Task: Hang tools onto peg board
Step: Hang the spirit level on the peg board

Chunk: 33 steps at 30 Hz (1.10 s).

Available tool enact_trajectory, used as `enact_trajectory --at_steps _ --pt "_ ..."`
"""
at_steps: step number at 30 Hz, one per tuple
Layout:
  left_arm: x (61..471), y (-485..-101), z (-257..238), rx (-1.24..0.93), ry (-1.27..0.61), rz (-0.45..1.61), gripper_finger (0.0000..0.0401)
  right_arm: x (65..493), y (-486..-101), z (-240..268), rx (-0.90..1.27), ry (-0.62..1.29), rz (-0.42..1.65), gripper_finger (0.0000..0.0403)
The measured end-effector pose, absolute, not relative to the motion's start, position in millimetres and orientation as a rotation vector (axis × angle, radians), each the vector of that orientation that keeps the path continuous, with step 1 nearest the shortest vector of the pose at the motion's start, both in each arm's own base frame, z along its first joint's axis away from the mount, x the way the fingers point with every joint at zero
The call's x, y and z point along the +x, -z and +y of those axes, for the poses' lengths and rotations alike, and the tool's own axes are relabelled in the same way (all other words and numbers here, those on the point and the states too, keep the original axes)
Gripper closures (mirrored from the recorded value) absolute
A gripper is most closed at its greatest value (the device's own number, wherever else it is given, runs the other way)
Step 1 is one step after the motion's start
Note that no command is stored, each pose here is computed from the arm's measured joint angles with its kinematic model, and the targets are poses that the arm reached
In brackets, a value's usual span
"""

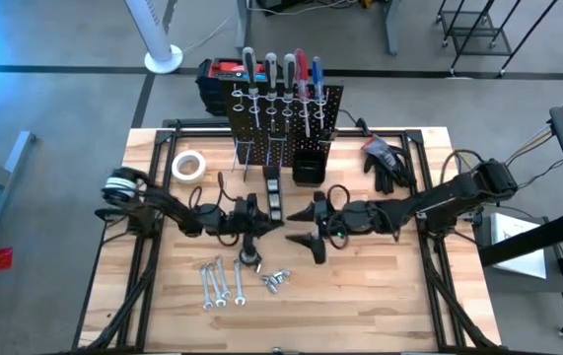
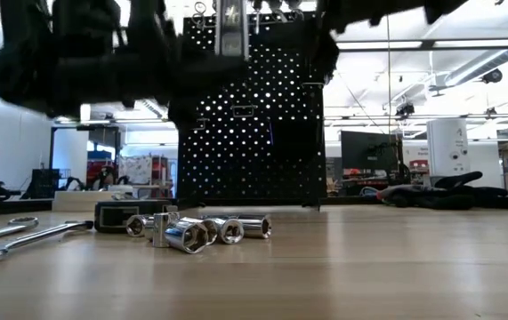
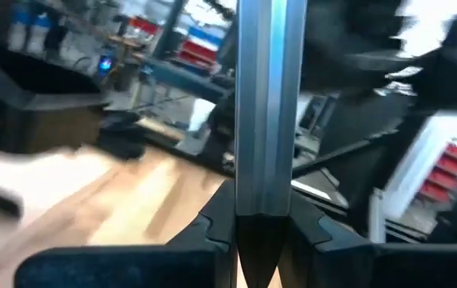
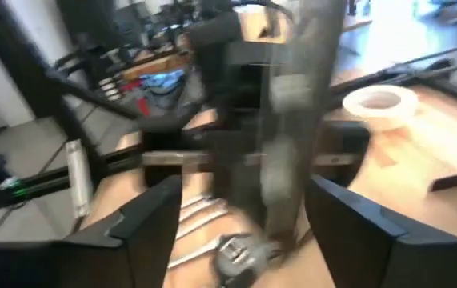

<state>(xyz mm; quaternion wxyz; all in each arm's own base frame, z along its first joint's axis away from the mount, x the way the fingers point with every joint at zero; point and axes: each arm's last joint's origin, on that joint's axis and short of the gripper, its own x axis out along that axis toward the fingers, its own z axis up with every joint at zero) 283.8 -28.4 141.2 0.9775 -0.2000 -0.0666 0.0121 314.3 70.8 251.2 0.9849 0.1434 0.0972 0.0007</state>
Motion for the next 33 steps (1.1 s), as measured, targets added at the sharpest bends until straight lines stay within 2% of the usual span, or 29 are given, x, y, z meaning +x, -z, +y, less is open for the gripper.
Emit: enact_trajectory --at_steps 8,20,33 --pt "298 -98 -30 -0.508 -0.009 -0.023 0.0367 298 -269 76 0.259 0.012 0.171 0.0138" --pt "284 -89 -12 -0.557 -0.056 0.026 0.0367 290 -260 73 0.245 0.1 0.225 0.0168" --pt "275 -84 4 -0.525 0.011 0.081 0.0367 287 -251 72 0.246 0.108 0.248 0.0185"
